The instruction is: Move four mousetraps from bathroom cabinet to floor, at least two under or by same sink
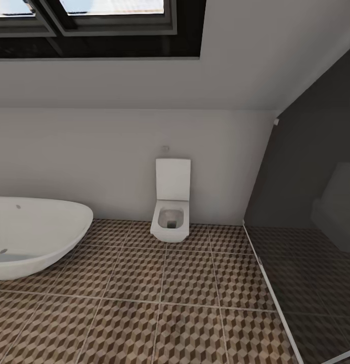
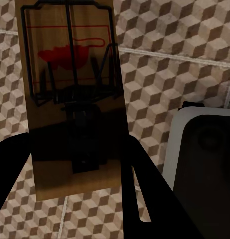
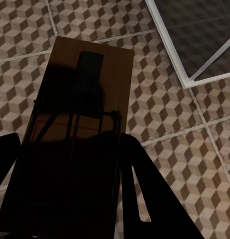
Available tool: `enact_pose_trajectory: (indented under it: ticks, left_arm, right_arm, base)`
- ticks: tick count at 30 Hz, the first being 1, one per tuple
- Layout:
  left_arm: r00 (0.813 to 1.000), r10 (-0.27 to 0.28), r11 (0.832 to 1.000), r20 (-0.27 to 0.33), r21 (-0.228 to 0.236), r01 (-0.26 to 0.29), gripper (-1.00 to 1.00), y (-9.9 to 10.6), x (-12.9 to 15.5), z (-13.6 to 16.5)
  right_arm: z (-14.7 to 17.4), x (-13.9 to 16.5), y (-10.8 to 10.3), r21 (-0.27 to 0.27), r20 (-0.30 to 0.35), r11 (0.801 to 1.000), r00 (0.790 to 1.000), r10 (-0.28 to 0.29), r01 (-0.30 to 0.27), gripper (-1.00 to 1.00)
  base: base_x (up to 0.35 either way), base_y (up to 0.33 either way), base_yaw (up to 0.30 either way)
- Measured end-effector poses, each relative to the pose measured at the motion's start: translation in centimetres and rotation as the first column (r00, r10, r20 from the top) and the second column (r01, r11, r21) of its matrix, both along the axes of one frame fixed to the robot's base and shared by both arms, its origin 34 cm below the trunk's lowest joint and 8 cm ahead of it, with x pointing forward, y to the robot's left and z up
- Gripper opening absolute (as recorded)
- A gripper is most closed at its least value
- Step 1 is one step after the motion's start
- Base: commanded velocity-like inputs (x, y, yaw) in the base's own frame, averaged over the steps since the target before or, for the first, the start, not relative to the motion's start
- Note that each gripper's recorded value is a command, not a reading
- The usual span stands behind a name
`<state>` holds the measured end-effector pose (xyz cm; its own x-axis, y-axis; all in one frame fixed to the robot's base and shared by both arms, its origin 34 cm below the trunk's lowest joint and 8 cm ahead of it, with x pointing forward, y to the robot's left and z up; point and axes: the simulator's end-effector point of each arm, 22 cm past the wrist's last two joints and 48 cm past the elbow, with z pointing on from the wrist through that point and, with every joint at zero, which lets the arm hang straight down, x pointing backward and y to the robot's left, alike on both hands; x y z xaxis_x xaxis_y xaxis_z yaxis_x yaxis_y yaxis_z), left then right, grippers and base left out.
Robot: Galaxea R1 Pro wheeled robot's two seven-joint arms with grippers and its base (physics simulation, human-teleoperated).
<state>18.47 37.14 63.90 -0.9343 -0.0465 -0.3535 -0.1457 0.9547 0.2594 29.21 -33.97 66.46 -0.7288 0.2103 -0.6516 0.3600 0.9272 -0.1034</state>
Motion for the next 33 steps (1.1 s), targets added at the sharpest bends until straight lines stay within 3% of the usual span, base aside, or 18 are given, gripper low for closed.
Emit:
enact_pose_trajectory:
  ticks: [33]
  left_arm:
    - [1.000,0.000,1.000,0.000,0.000,0.000,-1.00,0.00,-0.01,0.00]
  right_arm:
    - [0.00,0.00,0.01,0.000,0.000,1.000,1.000,0.001,-0.001,-1.00]
  base:
    - [0.000,0.000,0.000]
